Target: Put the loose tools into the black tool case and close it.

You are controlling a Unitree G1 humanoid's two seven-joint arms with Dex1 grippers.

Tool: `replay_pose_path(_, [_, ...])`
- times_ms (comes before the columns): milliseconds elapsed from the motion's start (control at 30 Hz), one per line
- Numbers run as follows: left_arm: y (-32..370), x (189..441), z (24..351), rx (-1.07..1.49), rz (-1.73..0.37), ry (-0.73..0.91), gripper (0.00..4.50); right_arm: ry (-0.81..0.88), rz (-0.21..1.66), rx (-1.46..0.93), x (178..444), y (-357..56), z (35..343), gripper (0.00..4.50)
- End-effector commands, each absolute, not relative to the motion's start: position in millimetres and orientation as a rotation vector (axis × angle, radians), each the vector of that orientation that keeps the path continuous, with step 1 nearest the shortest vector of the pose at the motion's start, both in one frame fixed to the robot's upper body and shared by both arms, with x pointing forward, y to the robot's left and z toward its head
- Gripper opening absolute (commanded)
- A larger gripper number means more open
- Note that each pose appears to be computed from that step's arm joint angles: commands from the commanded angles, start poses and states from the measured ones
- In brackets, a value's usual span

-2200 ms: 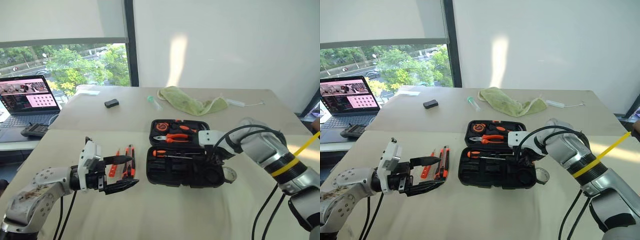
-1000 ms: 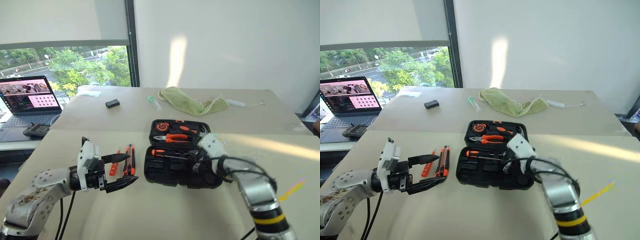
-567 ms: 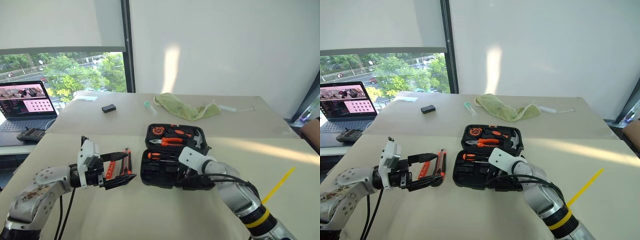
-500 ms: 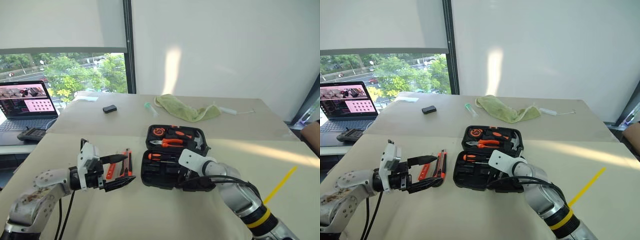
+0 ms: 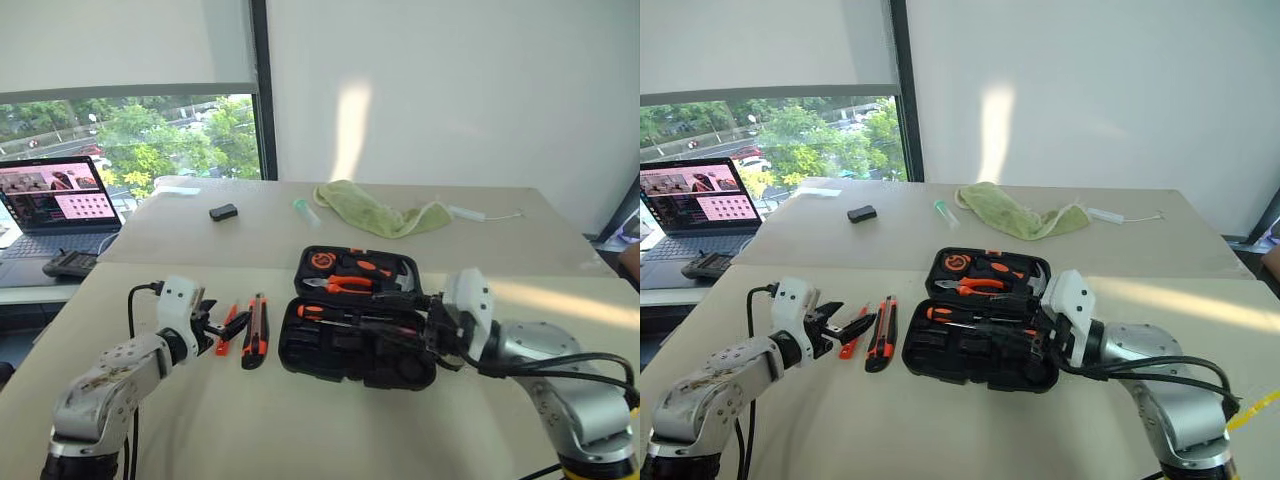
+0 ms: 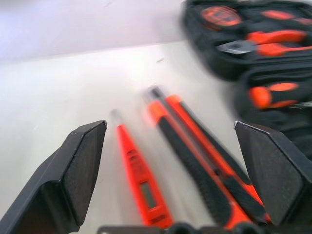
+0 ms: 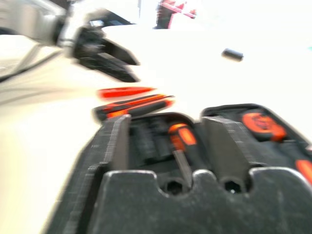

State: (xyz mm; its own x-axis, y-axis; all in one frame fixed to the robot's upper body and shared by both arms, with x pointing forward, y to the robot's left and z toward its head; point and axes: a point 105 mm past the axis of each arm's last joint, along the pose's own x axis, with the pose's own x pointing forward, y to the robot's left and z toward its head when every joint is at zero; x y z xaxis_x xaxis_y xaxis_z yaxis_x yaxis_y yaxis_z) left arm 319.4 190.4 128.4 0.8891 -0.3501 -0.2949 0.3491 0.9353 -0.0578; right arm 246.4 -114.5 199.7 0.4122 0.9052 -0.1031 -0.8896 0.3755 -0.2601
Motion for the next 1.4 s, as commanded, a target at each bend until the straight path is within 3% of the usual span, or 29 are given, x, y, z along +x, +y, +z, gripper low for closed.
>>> replay_pose_path(33, [179.4, 319.8, 126.5, 0.043, -0.337, 0.356, 4.5, -0.082, 1.173, -0.335, 231.7, -118.9, 211.6, 4.48])
replay_pose_path(200, [190.6, 327.9, 130.7, 0.032, -0.223, 0.332, 4.5, -0.075, 1.163, -0.334, 221.6, -125.3, 216.3, 4.48])
replay_pose_path(433, [197.5, 321.6, 105.9, 0.067, -0.186, 0.452, 4.5, -0.041, 1.173, -0.328, 202.7, -133.8, 215.0, 4.48])
replay_pose_path(467, [196.7, 320.4, 100.8, 0.072, -0.191, 0.476, 4.0, -0.035, 1.179, -0.326, 200.3, -134.1, 214.7, 4.5])
replay_pose_path(500, [194.8, 318.1, 94.6, 0.063, -0.201, 0.503, 3.88, -0.026, 1.18, -0.33, 199.0, -134.7, 213.4, 4.5])
replay_pose_path(667, [194.0, 311.8, 78.9, 0.036, -0.204, 0.55, 2.05, -0.009, 1.159, -0.346, 198.6, -137.4, 211.5, 4.5])
replay_pose_path(800, [196.2, 321.8, 105.3, -0.031, -0.21, 0.387, 0.56, -0.002, 1.142, -0.347, 197.6, -138.6, 210.4, 4.5])
replay_pose_path(900, [161.5, 325.8, 172.5, -0.119, -0.505, 0.113, 0.47, 0.0, 1.117, -0.347, 196.7, -141.3, 209.6, 4.5])
replay_pose_path(1000, [121.8, 307.0, 195.3, -0.064, -0.887, 0.101, 0.47, 0.002, 1.098, -0.342, 195.0, -143.8, 209.2, 4.5])
replay_pose_path(1067, [97.4, 288.5, 193.7, 0.061, -1.177, 0.152, 0.47, 0.006, 1.085, -0.339, 192.8, -145.9, 208.1, 4.5])
replay_pose_path(1167, [84.6, 287.5, 179.0, 0.23, -1.373, 0.23, 0.47, 0.009, 1.071, -0.343, 190.6, -148.3, 207.5, 4.5])
replay_pose_path(1400, [57.6, 328.9, 138.5, 0.632, -1.532, 0.232, 0.47, 0.05, 0.991, -0.349, 177.0, -164.5, 205.7, 4.5])
